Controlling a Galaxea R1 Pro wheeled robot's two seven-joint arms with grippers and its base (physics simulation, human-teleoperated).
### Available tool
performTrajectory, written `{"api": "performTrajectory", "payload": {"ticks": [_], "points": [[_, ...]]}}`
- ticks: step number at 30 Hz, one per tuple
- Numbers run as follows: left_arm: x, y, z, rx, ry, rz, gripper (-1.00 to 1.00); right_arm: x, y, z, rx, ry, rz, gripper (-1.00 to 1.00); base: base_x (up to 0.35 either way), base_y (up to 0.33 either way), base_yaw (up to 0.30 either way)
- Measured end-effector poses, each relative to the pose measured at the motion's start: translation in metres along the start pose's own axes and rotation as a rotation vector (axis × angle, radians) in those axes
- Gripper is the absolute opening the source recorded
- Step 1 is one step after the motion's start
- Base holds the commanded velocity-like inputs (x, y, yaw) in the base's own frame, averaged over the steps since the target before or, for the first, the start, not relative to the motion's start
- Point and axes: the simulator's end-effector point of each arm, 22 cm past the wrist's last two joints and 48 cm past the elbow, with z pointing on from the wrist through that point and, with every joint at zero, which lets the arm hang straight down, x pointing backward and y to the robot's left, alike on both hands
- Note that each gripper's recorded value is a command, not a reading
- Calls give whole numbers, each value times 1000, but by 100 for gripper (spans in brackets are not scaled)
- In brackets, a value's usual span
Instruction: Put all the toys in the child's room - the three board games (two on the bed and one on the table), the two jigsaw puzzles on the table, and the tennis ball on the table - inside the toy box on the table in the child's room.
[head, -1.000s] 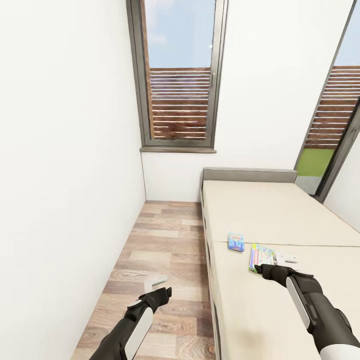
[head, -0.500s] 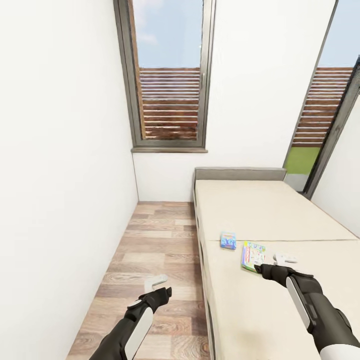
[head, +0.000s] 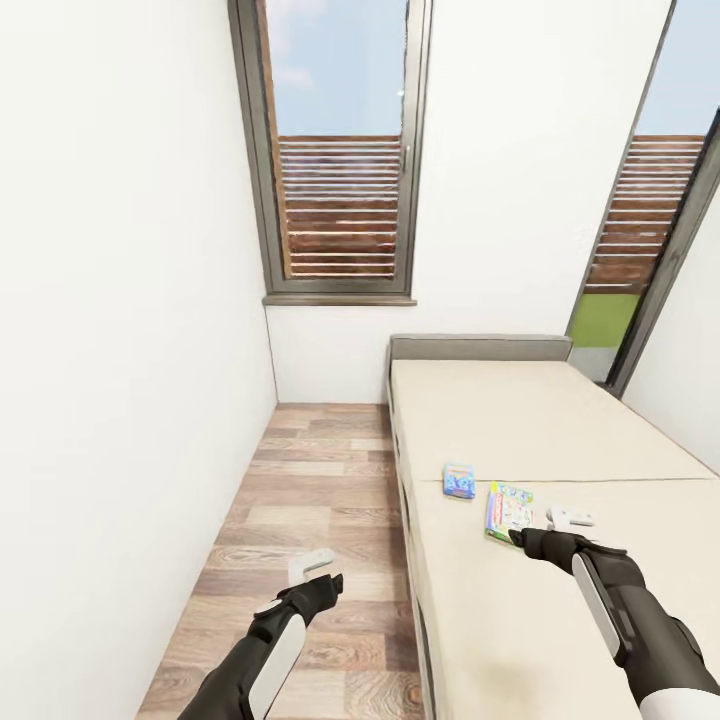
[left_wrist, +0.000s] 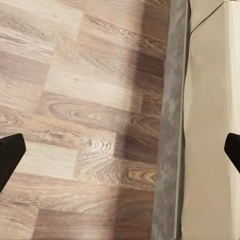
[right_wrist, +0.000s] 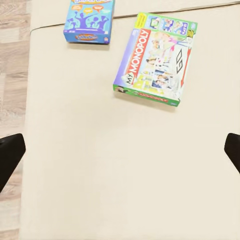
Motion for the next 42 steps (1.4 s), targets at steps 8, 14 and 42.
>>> {"api": "performTrajectory", "payload": {"ticks": [8,14,42], "points": [[0,0,0,1,0,-1,100,0,0,0,0,-1,0,100,0,226,-2],[0,0,0,1,0,0,100,0,0,0,0,-1,0,100,0,159,-1],[0,0,0,0,0,0,100,0,0,0,1,0,-1,100,0,39,0]]}}
